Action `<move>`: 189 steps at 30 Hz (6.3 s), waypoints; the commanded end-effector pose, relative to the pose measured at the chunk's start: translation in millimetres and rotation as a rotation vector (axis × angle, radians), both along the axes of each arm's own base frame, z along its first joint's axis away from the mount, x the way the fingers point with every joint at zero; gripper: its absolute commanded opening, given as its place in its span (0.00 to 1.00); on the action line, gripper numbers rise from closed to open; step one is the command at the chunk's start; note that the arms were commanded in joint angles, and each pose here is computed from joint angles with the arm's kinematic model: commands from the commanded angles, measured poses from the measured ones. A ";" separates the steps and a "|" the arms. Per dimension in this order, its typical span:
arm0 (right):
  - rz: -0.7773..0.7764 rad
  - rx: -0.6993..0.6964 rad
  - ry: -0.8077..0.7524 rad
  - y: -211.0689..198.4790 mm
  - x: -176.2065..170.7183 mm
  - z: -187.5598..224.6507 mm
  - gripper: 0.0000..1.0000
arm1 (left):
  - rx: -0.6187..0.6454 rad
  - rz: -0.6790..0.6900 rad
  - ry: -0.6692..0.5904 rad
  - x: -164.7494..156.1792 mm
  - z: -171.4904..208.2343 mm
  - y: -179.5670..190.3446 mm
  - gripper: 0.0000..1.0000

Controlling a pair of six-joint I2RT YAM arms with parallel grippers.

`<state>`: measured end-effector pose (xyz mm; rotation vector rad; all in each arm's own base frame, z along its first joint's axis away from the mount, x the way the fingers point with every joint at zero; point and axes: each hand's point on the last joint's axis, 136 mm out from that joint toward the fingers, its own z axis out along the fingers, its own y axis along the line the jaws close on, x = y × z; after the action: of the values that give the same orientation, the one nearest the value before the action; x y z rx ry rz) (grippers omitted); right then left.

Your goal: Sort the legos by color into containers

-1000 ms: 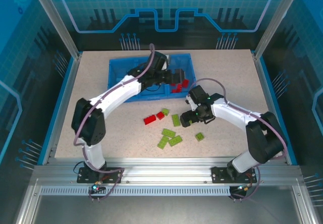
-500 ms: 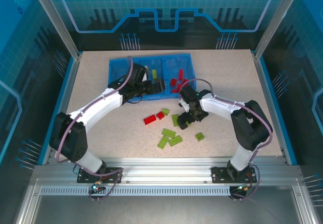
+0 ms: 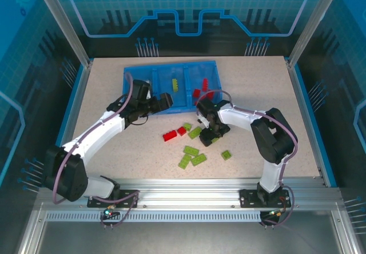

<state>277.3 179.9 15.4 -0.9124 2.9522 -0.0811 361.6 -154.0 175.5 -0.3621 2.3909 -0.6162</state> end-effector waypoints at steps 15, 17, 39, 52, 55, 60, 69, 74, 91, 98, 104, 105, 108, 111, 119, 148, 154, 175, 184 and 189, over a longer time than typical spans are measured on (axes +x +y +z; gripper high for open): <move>0.024 0.409 -0.164 71.2 31.8 122.9 0.54 | 0.038 0.074 0.073 -21.0 -32.8 24.5 0.99; 0.011 0.527 -0.185 89.7 44.5 146.1 0.55 | 0.049 0.082 0.090 -25.6 -41.8 27.6 0.99; -0.384 0.711 -0.103 162.9 177.7 136.0 0.57 | 0.004 0.085 0.215 -52.0 -91.3 25.2 0.99; -0.316 0.684 -0.116 187.8 182.8 126.9 0.91 | -0.024 0.060 0.301 -66.9 -107.2 -2.8 0.99; -0.277 0.709 -0.129 194.3 177.0 139.2 0.92 | -0.015 0.045 0.307 -67.0 -106.2 -9.2 0.99; -0.211 0.722 -0.191 189.7 159.4 167.2 0.92 | 0.002 0.023 0.320 -68.9 -107.7 -17.9 0.99; -0.310 0.636 -0.251 107.2 132.3 155.0 0.92 | 0.069 -0.081 0.345 -76.8 -120.6 -34.5 0.99; -0.409 0.605 -0.262 55.6 119.9 147.9 0.92 | 0.159 -0.087 0.419 -79.0 -127.6 -28.0 0.99; -0.558 0.540 -0.307 -24.9 91.4 129.5 0.94 | 0.178 0.077 0.495 -70.1 -141.2 -32.2 0.98; -0.570 0.519 -0.295 -33.7 87.0 118.9 0.94 | 0.174 0.083 0.491 -63.6 -141.6 -40.1 0.96; -0.587 0.517 -0.298 -41.2 85.6 115.7 0.95 | 0.177 0.076 0.485 -62.6 -140.3 -44.9 0.95; -0.591 0.516 -0.300 -42.9 85.4 115.4 0.95 | 0.182 0.077 0.492 -63.1 -142.5 -44.3 0.94; -0.603 0.502 -0.310 -50.0 84.8 115.1 0.95 | 0.189 0.078 0.509 -64.6 -147.6 -44.2 0.89; -0.611 0.476 -0.331 -59.1 83.8 117.1 0.95 | 0.203 0.082 0.511 -64.7 -149.5 -42.3 0.85; -0.635 0.443 -0.350 -77.9 80.0 116.6 0.95 | 0.241 0.089 0.517 -65.5 -154.9 -36.3 0.76; -0.538 0.638 -0.370 -50.5 162.8 114.4 0.82 | 0.121 -0.077 0.106 18.3 -12.3 -90.9 0.63; -0.487 0.585 -0.376 -35.2 178.2 99.8 0.73 | 0.082 -0.116 0.058 50.3 -4.6 -117.0 0.62; -0.398 0.386 -0.372 -15.1 146.7 64.3 0.14 | 0.042 -0.197 0.021 131.6 -15.5 -173.2 0.62; -0.399 0.342 -0.363 -27.3 126.3 61.5 0.12 | 0.057 -0.193 0.070 131.4 -26.9 -172.7 0.76; -0.412 0.355 -0.362 -31.8 117.9 63.5 0.12 | 0.047 -0.184 0.021 118.0 2.3 -164.7 0.97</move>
<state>419.9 153.3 85.2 -0.1423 2.5766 0.2598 492.7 -333.4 152.1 -0.1401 2.4894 -0.6567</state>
